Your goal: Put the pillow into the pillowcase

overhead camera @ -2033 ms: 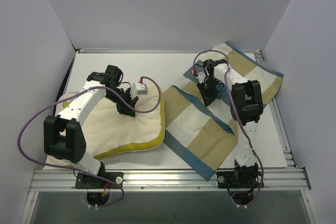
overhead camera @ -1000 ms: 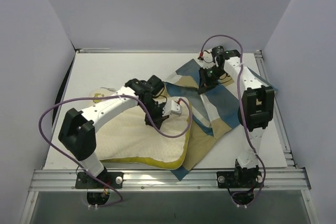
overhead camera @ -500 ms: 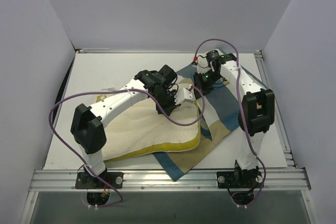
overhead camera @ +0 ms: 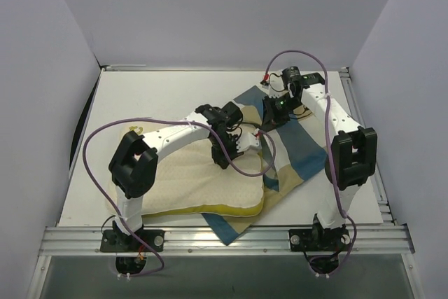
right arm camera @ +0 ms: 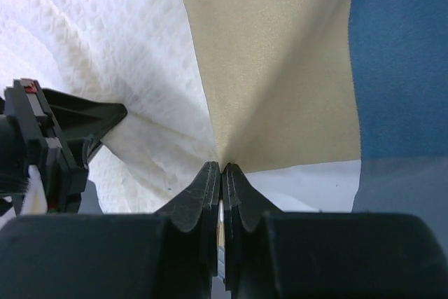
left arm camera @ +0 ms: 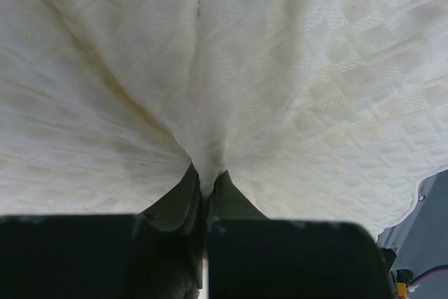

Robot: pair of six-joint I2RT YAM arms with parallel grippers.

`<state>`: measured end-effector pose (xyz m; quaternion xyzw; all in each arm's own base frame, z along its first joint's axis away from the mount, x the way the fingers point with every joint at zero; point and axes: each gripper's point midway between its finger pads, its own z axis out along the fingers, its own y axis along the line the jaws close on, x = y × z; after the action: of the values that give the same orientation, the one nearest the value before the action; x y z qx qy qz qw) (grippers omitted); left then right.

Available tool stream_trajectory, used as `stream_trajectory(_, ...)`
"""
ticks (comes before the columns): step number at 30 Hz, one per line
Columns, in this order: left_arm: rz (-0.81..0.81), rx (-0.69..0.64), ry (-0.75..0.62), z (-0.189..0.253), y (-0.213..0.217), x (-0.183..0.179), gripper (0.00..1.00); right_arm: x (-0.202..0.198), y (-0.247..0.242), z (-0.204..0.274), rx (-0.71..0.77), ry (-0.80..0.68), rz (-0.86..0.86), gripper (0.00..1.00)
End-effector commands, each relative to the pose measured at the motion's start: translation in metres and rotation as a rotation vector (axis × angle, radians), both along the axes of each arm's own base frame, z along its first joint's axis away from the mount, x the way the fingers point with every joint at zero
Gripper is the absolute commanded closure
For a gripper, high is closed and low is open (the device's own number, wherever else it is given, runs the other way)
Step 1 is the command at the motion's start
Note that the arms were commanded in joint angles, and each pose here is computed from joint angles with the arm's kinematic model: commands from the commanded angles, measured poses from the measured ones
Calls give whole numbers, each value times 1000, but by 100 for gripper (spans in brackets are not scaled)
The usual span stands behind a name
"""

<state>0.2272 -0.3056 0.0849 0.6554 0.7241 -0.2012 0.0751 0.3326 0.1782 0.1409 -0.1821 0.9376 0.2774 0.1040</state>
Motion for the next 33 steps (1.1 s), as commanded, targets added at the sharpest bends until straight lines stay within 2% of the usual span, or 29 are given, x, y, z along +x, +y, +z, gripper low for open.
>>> stream_trajectory(1, 35, -184, -43, 46, -31, 15, 100, -27, 1, 7, 20, 36, 35, 100)
stream_trajectory(4, 89, -286, -136, 86, -56, 38, 100, -37, 7, 3, 35, 60, 58, 100)
stream_trajectory(8, 206, -203, -178, 57, -60, 83, 100, -40, 12, 6, 45, 56, 66, 100)
stream_trajectory(12, 617, -235, -146, 38, -32, 156, 100, -40, 5, 4, 18, 47, 53, 100)
stream_trajectory(13, 664, -300, -194, 48, -33, 173, 100, -40, 3, 3, 10, 44, 49, 100)
stream_trajectory(14, 695, -281, -182, 32, -26, 170, 100, -38, -1, 0, -19, 39, 39, 100)
stream_trajectory(16, 724, -290, -206, 30, -25, 172, 100, -34, -7, -4, -51, 35, 22, 97)
stream_trajectory(17, 720, -282, -202, 26, -25, 169, 100, -31, -16, -9, -97, 29, 8, 91)
stream_trajectory(18, 702, -286, -193, 26, -27, 164, 93, -31, -21, -12, -115, 28, 0, 86)
stream_trajectory(19, 677, -304, -179, 33, -29, 158, 72, -33, -30, -17, -135, 42, -18, 79)
stream_trajectory(20, 652, -309, -166, 33, -29, 152, 61, -35, -36, -20, -147, 49, -32, 66)
stream_trajectory(22, 555, -374, -170, 60, -31, 137, 45, -39, -49, -22, -174, 48, -55, 64)
stream_trajectory(24, 447, -403, -178, 69, -27, 119, 14, -53, -59, -33, -208, 74, -48, 56)
stream_trajectory(26, 338, -451, -206, 94, -27, 94, 3, -66, -61, -41, -213, 99, -41, 55)
stream_trajectory(29, 158, -420, -291, 94, -26, 57, 2, -77, -59, -51, -199, 120, -37, 55)
stream_trajectory(33, -11, -333, -352, 67, -28, 23, 3, -84, -57, -55, -174, 120, -32, 53)
